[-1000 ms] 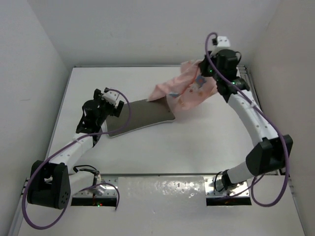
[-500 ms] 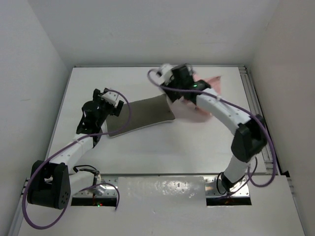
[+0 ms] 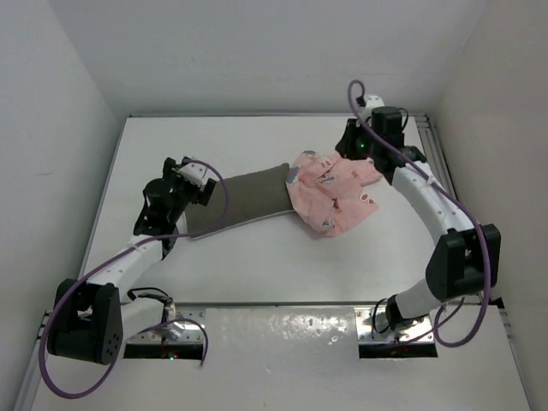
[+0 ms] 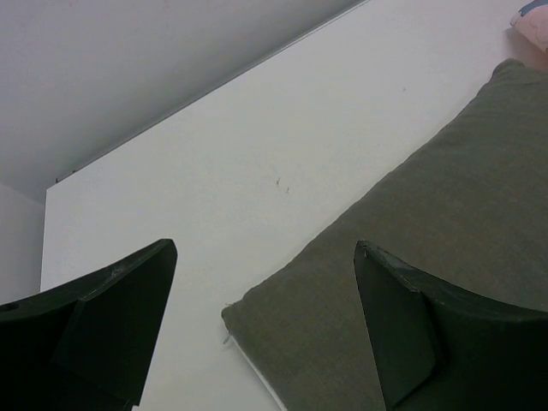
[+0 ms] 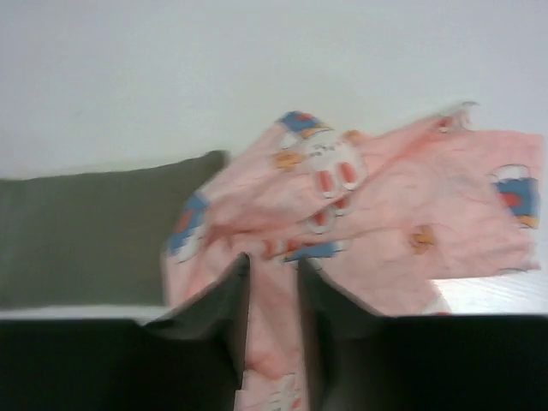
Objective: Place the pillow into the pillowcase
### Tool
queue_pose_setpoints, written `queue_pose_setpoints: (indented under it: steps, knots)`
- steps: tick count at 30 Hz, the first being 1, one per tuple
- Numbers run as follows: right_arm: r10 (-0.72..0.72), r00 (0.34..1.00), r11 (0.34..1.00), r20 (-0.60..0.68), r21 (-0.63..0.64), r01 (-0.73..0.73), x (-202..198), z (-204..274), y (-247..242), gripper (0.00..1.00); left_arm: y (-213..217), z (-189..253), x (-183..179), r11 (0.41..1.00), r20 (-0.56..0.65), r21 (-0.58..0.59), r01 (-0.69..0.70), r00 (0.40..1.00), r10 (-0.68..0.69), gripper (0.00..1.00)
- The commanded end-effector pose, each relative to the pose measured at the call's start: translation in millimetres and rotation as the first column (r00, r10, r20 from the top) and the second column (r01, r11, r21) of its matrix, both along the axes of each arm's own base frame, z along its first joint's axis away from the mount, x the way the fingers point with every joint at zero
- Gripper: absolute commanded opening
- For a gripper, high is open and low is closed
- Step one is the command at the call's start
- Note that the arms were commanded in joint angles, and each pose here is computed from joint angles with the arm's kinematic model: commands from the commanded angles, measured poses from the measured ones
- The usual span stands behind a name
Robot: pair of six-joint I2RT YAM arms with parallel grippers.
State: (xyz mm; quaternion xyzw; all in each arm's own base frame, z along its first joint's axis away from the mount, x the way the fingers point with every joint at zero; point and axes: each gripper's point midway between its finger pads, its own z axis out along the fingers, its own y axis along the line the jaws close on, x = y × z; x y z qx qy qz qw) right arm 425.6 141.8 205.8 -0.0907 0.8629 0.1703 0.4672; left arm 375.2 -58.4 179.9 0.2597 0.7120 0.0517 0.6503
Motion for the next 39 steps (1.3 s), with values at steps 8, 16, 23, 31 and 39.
queue_pose_setpoints:
  steps: [8, 16, 23, 31, 39]
  knots:
    - [-0.298, 0.898, 0.948, -0.324, 0.013, 0.319, 42.6, -103.4, -57.0, 0.99, -2.0, 12.6, -2.9, 1.000, 0.049, -0.007, 0.021, 0.999, -0.021, 0.83]
    - [-0.356, 0.801, 0.927, -0.481, -0.076, 0.366, 31.6, -180.9, -62.9, 0.98, -1.5, 13.1, -3.1, 1.000, 0.046, 0.005, 0.024, 0.999, -0.024, 0.83]
    - [-0.334, 0.844, 0.938, -0.419, -0.064, 0.340, 48.9, -160.1, -54.7, 0.00, -2.2, 15.9, -1.9, 1.000, 0.049, 0.005, 0.027, 0.998, -0.027, 0.83]
    - [-0.076, 0.994, 0.993, 0.082, 0.094, 0.069, 94.7, 47.0, 12.5, 0.00, -1.2, 20.1, 0.1, 1.000, 0.064, -0.020, 0.013, 0.998, -0.011, 0.85]
    - [0.524, 0.651, 0.751, 0.549, 0.062, -0.657, -20.2, 185.3, 170.7, 0.00, 26.7, 36.2, 5.8, 0.984, 0.101, -0.104, -0.146, 0.983, 0.156, 0.88]
